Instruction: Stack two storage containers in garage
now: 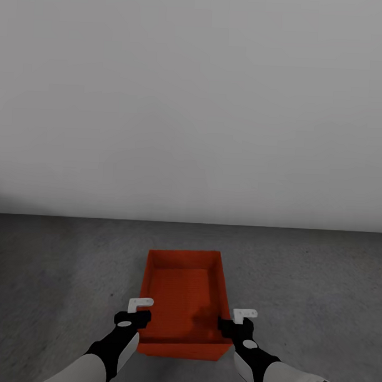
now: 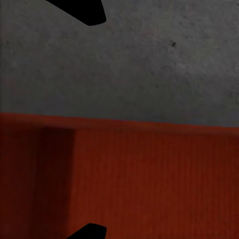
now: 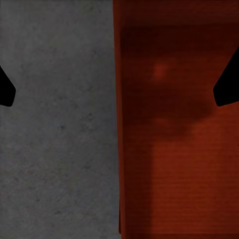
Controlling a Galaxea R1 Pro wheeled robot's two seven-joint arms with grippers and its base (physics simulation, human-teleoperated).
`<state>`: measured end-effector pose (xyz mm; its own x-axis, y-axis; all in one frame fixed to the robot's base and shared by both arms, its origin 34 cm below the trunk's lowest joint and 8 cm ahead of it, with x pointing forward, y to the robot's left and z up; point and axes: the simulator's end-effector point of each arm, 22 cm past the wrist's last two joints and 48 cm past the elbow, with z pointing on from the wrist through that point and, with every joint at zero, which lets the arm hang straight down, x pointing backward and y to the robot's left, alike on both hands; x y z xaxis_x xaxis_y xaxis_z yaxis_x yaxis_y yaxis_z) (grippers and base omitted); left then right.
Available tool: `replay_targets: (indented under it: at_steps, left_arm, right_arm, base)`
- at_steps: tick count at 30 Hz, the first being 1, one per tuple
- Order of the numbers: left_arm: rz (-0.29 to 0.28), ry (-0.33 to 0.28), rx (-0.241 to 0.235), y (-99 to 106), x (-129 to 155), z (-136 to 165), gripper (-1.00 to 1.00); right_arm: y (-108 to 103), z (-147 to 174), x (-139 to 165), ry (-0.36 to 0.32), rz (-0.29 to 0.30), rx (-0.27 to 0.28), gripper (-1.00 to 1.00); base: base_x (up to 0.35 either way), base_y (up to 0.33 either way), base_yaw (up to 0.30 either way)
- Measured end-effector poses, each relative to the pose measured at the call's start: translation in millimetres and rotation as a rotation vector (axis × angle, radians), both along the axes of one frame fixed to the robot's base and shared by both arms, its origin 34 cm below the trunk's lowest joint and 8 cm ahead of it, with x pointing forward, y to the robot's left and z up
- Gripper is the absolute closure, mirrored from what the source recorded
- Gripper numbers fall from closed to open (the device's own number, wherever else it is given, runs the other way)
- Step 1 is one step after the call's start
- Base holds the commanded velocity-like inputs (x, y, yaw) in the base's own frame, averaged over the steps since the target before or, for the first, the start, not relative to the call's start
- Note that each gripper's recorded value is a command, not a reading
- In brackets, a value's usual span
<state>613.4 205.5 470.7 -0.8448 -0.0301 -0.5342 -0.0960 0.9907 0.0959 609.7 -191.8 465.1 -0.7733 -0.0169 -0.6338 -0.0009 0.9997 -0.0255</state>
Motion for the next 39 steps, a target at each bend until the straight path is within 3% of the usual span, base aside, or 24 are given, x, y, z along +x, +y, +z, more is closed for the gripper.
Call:
replay_targets:
  at_steps: [7,39]
  left_arm:
    - [0.002,-0.001,-0.002,-0.2,0.1,0.0,-1.00]
    - [0.003,0.000,-0.002,1.0,3.3,55.5,-1.00]
  right_arm:
    - [0.0,0.0,0.0,0.000,0.000,0.000,-1.00]
    - [0.1,55.7,3.2,0.000,0.000,0.000,-1.00]
  base:
    - [0.000,0.000,0.000]
    - [0.000,0.000,0.000]
